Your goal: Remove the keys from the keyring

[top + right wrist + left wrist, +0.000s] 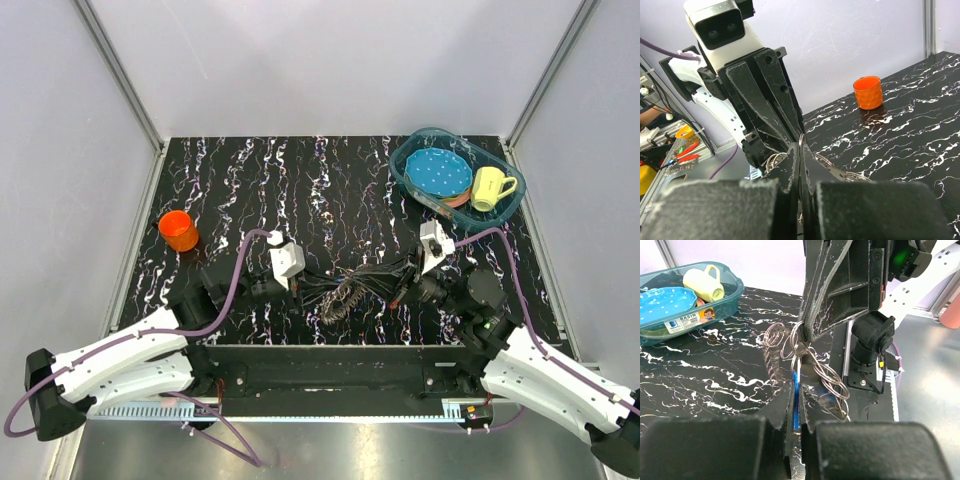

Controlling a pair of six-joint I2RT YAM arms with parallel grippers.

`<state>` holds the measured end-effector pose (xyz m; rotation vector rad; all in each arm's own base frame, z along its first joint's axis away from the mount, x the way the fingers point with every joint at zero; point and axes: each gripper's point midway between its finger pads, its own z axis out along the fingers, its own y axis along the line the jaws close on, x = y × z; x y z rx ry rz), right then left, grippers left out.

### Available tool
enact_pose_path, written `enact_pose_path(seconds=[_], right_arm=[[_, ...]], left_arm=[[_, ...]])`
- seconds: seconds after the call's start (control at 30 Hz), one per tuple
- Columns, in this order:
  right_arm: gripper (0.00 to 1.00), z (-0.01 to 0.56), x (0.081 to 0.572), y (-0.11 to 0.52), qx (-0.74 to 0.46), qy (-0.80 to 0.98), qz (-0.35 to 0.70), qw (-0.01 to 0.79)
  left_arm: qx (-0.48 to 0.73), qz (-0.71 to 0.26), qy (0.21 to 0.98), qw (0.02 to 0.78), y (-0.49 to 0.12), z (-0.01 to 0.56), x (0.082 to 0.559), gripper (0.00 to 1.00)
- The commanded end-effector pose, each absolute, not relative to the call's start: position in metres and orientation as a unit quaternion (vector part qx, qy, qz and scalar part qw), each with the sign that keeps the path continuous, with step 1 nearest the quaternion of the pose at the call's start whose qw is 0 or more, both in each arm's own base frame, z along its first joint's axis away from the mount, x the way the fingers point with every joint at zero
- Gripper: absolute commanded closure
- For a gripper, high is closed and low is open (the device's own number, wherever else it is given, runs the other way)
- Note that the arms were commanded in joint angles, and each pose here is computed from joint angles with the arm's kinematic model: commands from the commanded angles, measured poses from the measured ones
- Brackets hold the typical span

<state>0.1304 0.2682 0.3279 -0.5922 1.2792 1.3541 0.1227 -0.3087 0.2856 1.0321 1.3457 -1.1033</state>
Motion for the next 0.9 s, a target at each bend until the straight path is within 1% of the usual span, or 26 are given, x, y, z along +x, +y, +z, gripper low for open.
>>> enact_pose_path(seconds=[0.0, 0.07, 0.13, 0.2, 0.33, 0.53, 0.67, 0.77, 0.87], right_arm=[[1.00, 0.377, 0.126, 0.258, -0.247, 0.474, 0.581, 0.613], [1.00, 0.373, 0.124, 0.259, -0.256, 0.479, 0.579, 0.608], [1.00, 0.372, 0.122, 0.259, -0.261, 0.481, 0.579, 0.605], [1.00, 0.368, 0.122, 0.261, -0.266, 0.489, 0.576, 0.598], [1.00, 0.367, 0.114, 0.266, -0.288, 0.483, 0.587, 0.582], [1.00, 0.370, 0.102, 0.268, -0.315, 0.459, 0.604, 0.570], [1.00, 0.375, 0.094, 0.266, -0.323, 0.439, 0.612, 0.573], [1.00, 0.378, 0.090, 0.262, -0.324, 0.424, 0.613, 0.583], [1.00, 0.380, 0.087, 0.260, -0.328, 0.416, 0.612, 0.588]], left_arm=[[0.414, -0.451, 0.576, 0.542, -0.302, 0.288, 0.128, 0.88], [0.405, -0.437, 0.582, 0.553, -0.297, 0.295, 0.133, 0.75], [0.407, -0.420, 0.585, 0.563, -0.290, 0.299, 0.135, 0.69], [0.399, -0.408, 0.577, 0.584, -0.284, 0.316, 0.140, 0.66], [0.411, -0.403, 0.563, 0.592, -0.282, 0.338, 0.137, 0.64], [0.448, -0.453, 0.521, 0.568, -0.296, 0.364, 0.115, 0.63], [0.474, -0.485, 0.494, 0.545, -0.304, 0.364, 0.099, 0.63], [0.475, -0.507, 0.492, 0.524, -0.306, 0.361, 0.090, 0.63], [0.473, -0.512, 0.491, 0.523, -0.308, 0.361, 0.090, 0.62]])
